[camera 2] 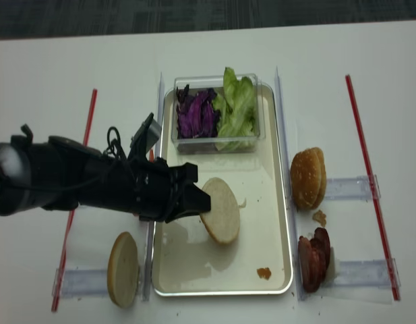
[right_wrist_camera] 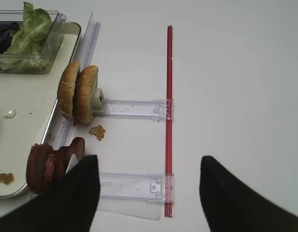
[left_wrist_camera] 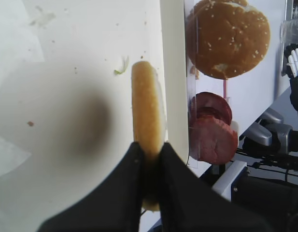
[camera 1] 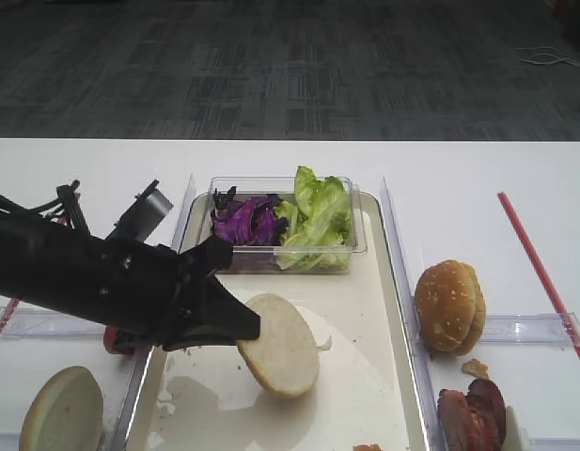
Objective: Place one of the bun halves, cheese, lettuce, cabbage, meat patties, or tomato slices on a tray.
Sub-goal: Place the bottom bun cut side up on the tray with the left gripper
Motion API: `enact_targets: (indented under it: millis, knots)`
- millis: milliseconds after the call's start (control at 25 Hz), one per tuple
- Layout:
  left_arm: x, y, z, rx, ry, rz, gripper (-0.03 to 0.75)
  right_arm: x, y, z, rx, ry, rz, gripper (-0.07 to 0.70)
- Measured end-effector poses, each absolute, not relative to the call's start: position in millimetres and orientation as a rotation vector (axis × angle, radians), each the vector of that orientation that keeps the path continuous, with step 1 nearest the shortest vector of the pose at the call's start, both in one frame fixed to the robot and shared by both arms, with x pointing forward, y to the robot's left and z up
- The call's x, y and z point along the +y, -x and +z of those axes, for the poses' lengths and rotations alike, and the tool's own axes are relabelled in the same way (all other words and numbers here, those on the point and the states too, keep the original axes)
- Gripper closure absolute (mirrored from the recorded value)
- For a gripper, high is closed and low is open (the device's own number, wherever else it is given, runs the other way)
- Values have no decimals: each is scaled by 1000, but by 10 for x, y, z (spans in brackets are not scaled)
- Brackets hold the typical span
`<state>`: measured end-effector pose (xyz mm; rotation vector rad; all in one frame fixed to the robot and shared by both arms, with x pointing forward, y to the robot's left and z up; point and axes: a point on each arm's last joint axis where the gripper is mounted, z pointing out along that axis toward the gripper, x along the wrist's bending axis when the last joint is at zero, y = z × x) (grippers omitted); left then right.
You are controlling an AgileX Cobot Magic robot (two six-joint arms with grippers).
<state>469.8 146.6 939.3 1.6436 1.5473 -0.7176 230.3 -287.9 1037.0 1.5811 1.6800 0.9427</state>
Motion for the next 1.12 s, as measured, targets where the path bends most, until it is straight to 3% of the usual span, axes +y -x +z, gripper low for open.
enact_targets:
  millis: [360,760,1120]
  knots:
    - [1445,-4715,9152,1574,-1673,-784,662,-2879,-2303,10370,1680,-1581,943,162]
    - [1439,-4724,9128,1543,-1686,-772,657,-2879,-2303,10370,1680,-1581,943,162]
    - [1438,-4725,9129,1540,-1687,-770,481,-2879,-2303,10370,1680,-1581,943,162]
